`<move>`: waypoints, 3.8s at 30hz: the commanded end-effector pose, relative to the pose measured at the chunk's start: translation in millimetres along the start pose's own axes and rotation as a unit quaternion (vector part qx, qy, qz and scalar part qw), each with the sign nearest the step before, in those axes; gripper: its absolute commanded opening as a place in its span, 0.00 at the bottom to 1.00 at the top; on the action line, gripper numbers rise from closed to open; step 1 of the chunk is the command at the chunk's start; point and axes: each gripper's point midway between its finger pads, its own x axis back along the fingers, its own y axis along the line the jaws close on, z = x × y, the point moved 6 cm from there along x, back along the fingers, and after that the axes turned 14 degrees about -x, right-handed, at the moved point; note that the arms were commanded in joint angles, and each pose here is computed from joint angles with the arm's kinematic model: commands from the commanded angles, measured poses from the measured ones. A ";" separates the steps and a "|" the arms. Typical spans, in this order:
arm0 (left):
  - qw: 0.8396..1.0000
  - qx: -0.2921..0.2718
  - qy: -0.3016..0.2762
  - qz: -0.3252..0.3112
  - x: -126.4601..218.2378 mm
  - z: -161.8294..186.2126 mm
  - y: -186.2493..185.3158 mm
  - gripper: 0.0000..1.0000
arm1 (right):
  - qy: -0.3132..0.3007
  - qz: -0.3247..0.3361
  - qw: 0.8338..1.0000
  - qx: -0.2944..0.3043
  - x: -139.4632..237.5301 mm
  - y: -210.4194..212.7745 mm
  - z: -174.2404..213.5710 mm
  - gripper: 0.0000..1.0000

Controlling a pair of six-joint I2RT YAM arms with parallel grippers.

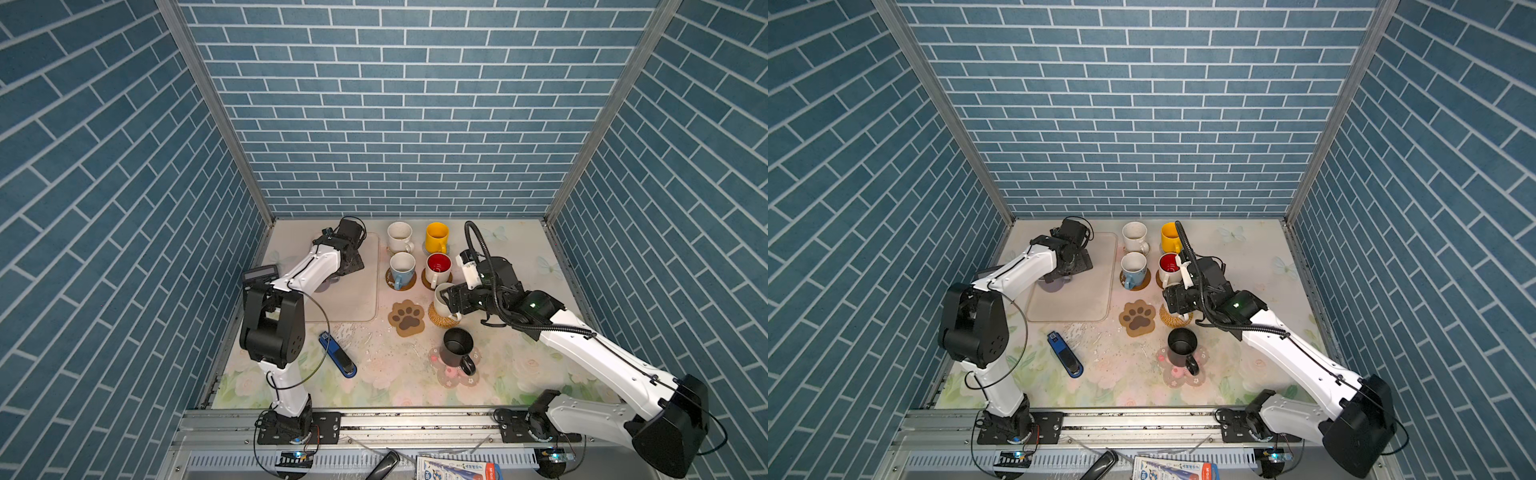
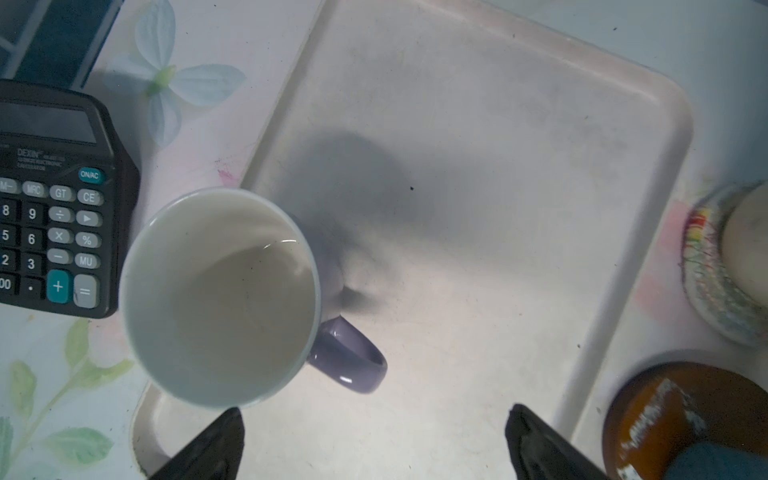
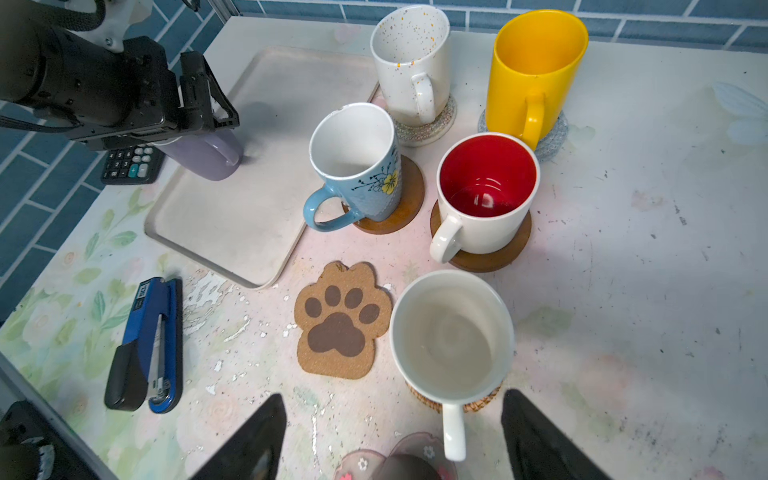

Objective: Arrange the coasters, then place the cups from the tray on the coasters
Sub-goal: 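Lower the left gripper over the lavender mug on the tray while the right rises, then close the left gripper on the lavender mug and lift it off the tray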

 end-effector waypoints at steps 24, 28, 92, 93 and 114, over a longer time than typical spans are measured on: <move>0.997 0.023 0.029 -0.070 -20.6 17.1 18.3 0.76 | -0.001 -0.055 0.998 0.011 -21.1 1.2 -1.0 0.81; 0.997 0.024 0.031 -0.072 -19.7 19.6 20.6 0.77 | 0.001 -0.059 0.998 0.010 -20.8 1.9 -1.3 0.81; 0.992 0.107 0.025 -0.056 -29.6 30.8 30.1 0.55 | 0.040 -0.103 0.994 0.000 -34.1 9.4 10.7 0.75; 0.992 0.109 0.026 -0.056 -30.1 31.8 31.3 0.53 | 0.040 -0.102 0.994 0.001 -34.0 9.1 10.9 0.75; 0.993 0.106 0.042 -0.045 -43.7 42.4 42.6 0.20 | 0.027 -0.093 0.995 0.004 -29.2 7.0 8.8 0.81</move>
